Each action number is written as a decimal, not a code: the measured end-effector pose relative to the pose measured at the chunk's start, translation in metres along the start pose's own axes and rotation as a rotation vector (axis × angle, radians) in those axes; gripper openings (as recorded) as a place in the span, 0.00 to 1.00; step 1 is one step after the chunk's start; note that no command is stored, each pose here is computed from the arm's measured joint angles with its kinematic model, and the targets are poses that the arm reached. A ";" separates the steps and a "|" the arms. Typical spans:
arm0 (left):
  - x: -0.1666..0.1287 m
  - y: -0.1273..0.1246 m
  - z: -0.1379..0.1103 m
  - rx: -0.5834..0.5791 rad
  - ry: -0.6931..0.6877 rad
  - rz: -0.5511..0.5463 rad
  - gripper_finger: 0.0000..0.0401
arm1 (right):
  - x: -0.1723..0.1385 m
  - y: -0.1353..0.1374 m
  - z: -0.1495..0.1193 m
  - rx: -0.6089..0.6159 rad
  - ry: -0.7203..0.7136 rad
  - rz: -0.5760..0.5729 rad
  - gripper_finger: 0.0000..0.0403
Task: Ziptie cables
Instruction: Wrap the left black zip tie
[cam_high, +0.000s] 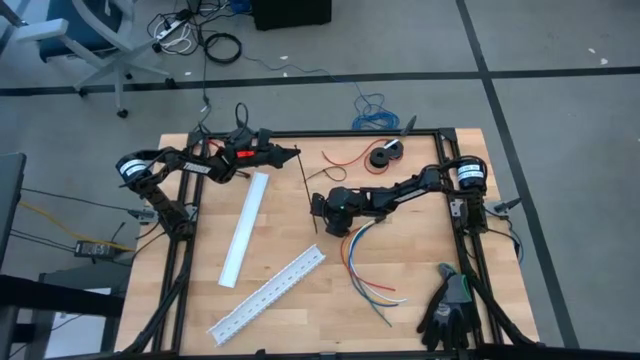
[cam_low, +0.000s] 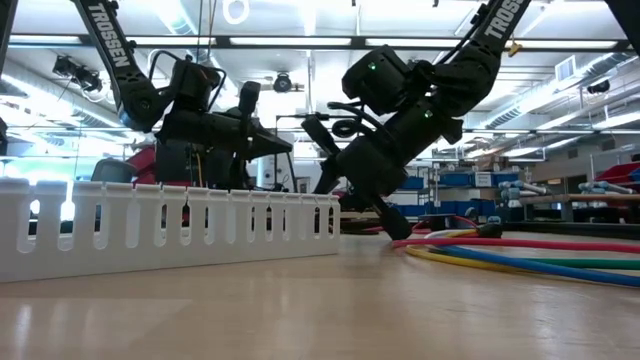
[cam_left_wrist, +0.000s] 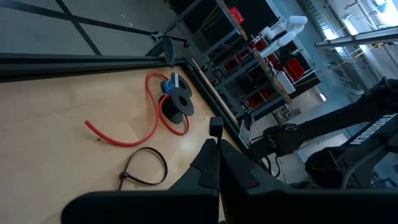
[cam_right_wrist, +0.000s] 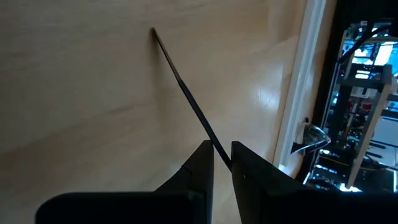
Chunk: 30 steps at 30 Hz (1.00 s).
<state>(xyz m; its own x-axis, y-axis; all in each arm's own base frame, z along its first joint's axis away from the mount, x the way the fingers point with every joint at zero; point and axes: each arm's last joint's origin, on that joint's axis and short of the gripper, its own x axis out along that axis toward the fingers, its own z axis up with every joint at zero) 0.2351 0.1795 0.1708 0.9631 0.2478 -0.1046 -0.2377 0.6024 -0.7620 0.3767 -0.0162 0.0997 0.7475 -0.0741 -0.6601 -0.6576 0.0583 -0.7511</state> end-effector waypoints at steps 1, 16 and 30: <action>0.000 0.000 0.000 0.000 0.000 0.000 0.00 | 0.000 0.000 0.000 0.013 -0.004 0.000 0.11; 0.000 0.000 0.000 -0.001 -0.007 0.006 0.00 | 0.000 -0.004 -0.004 -0.016 -0.057 -0.058 0.11; 0.000 0.000 0.000 0.000 -0.020 0.017 0.00 | 0.002 0.000 -0.002 -0.065 -0.145 -0.015 0.07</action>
<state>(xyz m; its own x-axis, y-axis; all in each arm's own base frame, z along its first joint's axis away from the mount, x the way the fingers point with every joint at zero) 0.2352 0.1798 0.1709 0.9563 0.2731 -0.1042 -0.2536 0.5980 -0.7603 0.3777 -0.0183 0.0985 0.7602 0.0702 -0.6459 -0.6471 -0.0067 -0.7624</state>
